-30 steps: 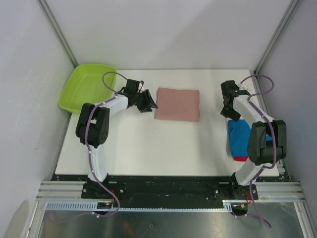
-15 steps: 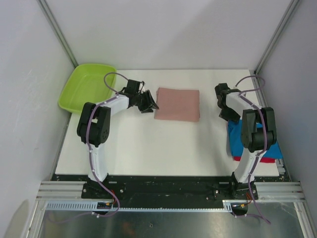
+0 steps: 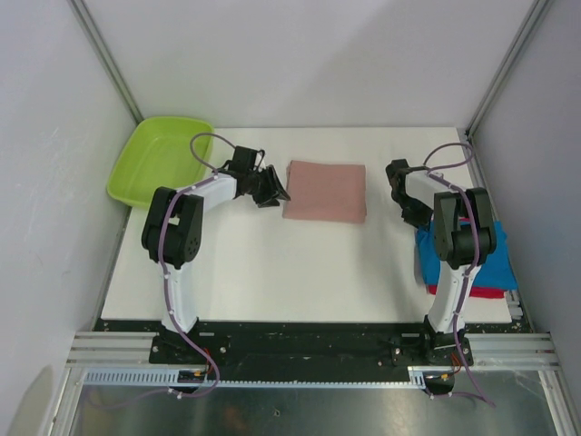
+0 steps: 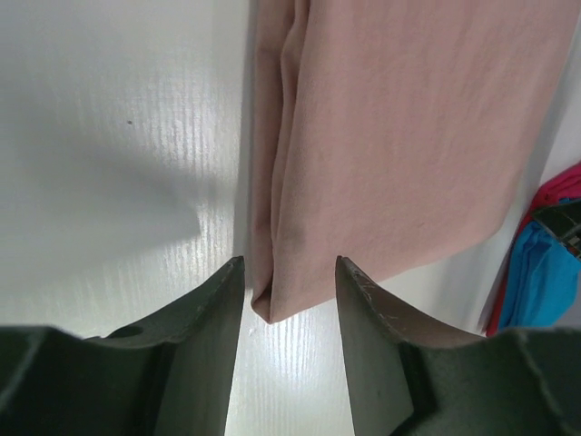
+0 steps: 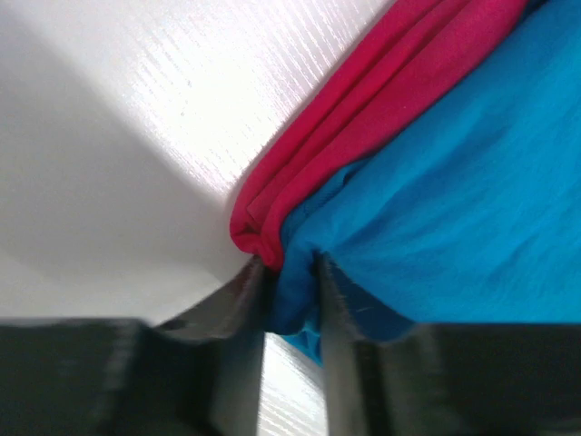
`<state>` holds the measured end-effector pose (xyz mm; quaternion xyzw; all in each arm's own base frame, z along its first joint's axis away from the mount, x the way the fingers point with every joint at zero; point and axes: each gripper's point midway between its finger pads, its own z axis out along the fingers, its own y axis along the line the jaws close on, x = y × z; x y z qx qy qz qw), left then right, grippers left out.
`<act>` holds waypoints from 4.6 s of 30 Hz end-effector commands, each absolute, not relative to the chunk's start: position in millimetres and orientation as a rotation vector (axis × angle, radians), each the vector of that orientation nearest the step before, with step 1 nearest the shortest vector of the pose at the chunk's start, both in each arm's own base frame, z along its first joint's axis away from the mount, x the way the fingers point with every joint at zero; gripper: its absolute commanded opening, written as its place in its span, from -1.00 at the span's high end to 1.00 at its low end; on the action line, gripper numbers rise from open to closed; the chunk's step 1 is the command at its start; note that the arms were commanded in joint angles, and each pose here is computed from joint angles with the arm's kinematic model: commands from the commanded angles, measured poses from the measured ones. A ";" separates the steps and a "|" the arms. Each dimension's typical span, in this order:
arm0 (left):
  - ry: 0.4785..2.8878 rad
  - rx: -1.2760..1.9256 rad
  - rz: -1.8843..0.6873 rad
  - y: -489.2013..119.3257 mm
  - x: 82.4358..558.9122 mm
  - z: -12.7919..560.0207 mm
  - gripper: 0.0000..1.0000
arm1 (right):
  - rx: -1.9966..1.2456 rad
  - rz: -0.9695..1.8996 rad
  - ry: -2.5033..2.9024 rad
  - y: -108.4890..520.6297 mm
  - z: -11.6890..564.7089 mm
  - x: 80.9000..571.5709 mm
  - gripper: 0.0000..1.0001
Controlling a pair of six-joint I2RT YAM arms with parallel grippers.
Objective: Fold and stack the t-shirts
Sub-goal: Put the neatly folded tshirt into the corner of the board with both arms
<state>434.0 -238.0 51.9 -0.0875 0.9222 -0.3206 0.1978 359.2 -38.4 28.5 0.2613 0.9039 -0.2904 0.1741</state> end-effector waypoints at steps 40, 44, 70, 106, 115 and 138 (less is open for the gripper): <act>2.562 -0.482 -0.601 -206.7 405.4 39.0 1.00 | 0.758 -0.436 2.504 10.0 67.4 407.8 1.00; 2.558 -0.529 -0.544 -182.1 393.2 37.6 1.00 | 0.769 -0.371 2.489 23.4 75.3 419.2 1.00; 2.594 -0.682 -0.348 -85.5 320.2 25.9 1.00 | 0.873 -0.029 2.444 116.4 83.2 501.4 1.00; 2.660 -0.643 -0.320 -80.2 330.5 16.9 1.00 | -0.050 0.894 2.471 285.7 65.0 483.1 -0.45; 2.621 -0.680 -0.269 -63.0 349.6 29.6 1.00 | -0.082 0.839 2.491 291.6 44.7 483.1 -0.45; 2.604 -0.704 -0.266 -52.5 360.0 37.8 1.00 | -0.010 0.740 2.594 303.8 14.3 456.0 -0.34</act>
